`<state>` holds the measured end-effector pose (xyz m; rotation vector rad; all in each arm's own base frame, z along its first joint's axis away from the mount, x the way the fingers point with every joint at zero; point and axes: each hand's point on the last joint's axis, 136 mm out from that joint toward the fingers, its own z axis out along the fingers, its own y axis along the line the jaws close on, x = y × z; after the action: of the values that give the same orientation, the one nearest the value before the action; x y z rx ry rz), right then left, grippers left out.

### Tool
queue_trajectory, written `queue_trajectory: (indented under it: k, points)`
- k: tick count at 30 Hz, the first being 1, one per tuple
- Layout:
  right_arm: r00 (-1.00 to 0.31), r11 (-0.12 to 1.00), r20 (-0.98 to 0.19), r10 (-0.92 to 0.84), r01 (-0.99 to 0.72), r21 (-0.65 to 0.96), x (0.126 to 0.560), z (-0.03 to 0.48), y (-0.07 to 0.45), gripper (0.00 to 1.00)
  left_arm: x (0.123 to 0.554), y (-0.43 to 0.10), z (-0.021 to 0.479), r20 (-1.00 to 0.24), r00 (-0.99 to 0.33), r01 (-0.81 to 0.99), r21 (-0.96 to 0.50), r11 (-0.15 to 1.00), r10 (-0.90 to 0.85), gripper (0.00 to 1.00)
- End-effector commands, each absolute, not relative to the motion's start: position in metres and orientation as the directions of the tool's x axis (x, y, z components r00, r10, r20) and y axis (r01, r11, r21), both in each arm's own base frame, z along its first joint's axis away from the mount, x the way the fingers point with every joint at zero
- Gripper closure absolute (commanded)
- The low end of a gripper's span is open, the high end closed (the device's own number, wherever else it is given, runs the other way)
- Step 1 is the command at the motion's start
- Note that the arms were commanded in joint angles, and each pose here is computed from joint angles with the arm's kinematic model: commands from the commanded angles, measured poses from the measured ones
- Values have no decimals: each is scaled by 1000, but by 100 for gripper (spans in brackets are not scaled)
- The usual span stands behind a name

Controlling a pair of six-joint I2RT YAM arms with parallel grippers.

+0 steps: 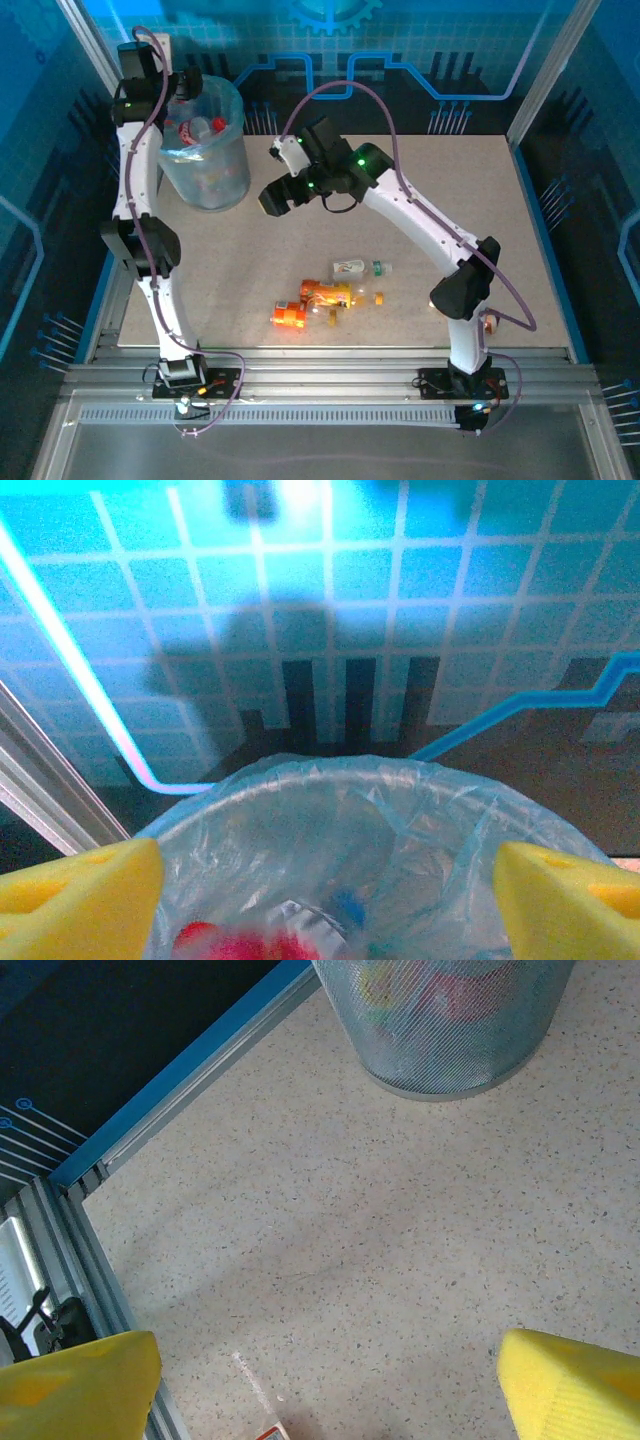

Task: Put the plastic bottles in the bin

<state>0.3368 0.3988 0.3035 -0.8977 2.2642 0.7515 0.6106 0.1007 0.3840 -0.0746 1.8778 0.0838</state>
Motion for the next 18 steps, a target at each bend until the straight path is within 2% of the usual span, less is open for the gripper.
queue_trajectory:
  k: [1, 6, 11, 13, 18]
  points:
    - [-606, 593, -678, -416, -746, 303, 327, 306, 407, 12, 606, 99, 412, -970, -244, -82, 46, 996, 25, 15]
    - [-608, 591, -673, -422, -747, 304, 325, 304, 409, 12, 606, 109, 392, -952, -304, -111, 61, 992, 24, 23]
    - [-608, 596, -667, -431, -747, 296, 324, 302, 408, 12, 605, 116, 372, -934, -353, -130, -3, 992, -49, 28]
    - [-603, 598, -670, -433, -748, 288, 323, 305, 406, 12, 603, 111, 375, -935, -349, -118, -22, 993, -63, 29]
    - [-594, 616, -674, -439, -745, 256, 322, 312, 394, 11, 578, 85, 423, -955, -289, -79, -46, 996, -67, 29]
